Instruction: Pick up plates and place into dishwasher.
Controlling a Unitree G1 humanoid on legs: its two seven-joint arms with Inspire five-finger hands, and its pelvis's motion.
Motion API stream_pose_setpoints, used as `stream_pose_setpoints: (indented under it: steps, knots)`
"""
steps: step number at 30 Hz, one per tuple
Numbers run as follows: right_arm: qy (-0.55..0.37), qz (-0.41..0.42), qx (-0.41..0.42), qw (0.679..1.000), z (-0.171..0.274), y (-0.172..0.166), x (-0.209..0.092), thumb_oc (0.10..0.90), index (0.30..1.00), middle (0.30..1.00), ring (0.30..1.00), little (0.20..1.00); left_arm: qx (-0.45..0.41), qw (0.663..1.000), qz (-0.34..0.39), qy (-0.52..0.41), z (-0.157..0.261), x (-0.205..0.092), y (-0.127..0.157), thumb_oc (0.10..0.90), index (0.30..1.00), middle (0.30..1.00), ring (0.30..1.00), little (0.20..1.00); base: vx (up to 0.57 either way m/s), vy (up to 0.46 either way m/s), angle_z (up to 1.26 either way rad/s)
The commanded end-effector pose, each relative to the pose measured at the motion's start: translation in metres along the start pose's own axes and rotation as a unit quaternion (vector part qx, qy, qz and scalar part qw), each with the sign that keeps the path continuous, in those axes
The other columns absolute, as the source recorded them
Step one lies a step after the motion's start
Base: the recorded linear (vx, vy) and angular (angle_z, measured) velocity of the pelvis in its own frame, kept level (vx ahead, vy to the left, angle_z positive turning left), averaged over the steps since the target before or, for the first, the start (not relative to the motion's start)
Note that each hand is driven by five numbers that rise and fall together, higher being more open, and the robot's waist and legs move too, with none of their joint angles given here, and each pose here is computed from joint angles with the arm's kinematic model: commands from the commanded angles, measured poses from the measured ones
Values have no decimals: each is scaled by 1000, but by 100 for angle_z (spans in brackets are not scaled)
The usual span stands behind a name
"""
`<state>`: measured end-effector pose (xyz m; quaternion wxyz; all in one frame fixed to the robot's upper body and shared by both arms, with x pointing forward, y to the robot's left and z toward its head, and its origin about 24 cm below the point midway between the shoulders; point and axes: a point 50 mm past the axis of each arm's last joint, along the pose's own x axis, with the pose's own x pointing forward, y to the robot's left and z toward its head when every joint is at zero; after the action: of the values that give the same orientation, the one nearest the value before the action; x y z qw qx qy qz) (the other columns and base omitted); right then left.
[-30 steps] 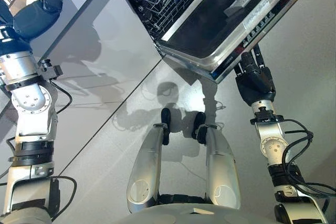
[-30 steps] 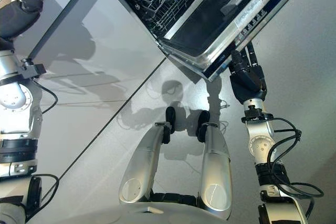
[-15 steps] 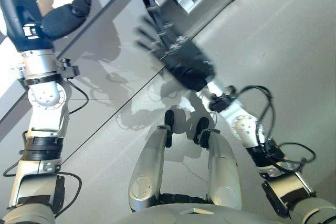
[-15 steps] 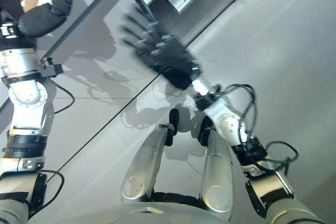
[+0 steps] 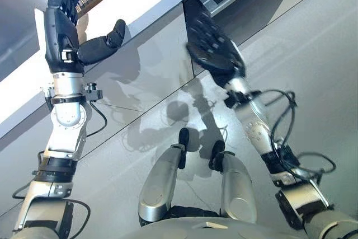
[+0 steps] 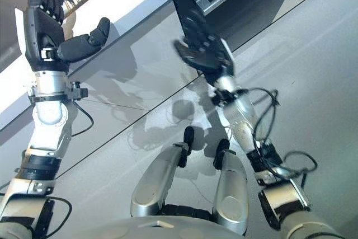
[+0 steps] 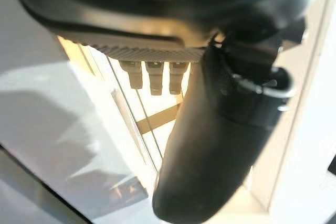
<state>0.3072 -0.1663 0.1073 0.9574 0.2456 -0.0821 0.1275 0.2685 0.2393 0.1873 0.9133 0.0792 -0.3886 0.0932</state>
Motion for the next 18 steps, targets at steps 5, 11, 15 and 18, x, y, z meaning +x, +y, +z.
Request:
stream_pose_setpoints:
  steps: [5,11,15,18]
  knots:
    - [-108,-48,-41,992,6,-19,-43,800,900,900,900,900,-81,995,31,53,-5,-41,25,800,900,900,900,900,4,2,-1]
    - [84,-200,-162,963,-48,-85,-121,800,900,900,900,900,-131,982,43,126,-19,-75,37,800,900,900,900,900,15,-3,-6]
    - [231,-279,-160,918,-89,-115,-173,800,900,900,900,900,-163,974,47,149,-27,-77,38,800,900,900,900,900,-6,-40,-10]
    - [310,-310,-153,886,-110,-123,-195,800,900,900,900,900,-174,972,46,148,-31,-70,34,800,900,900,900,900,-34,-22,-3]
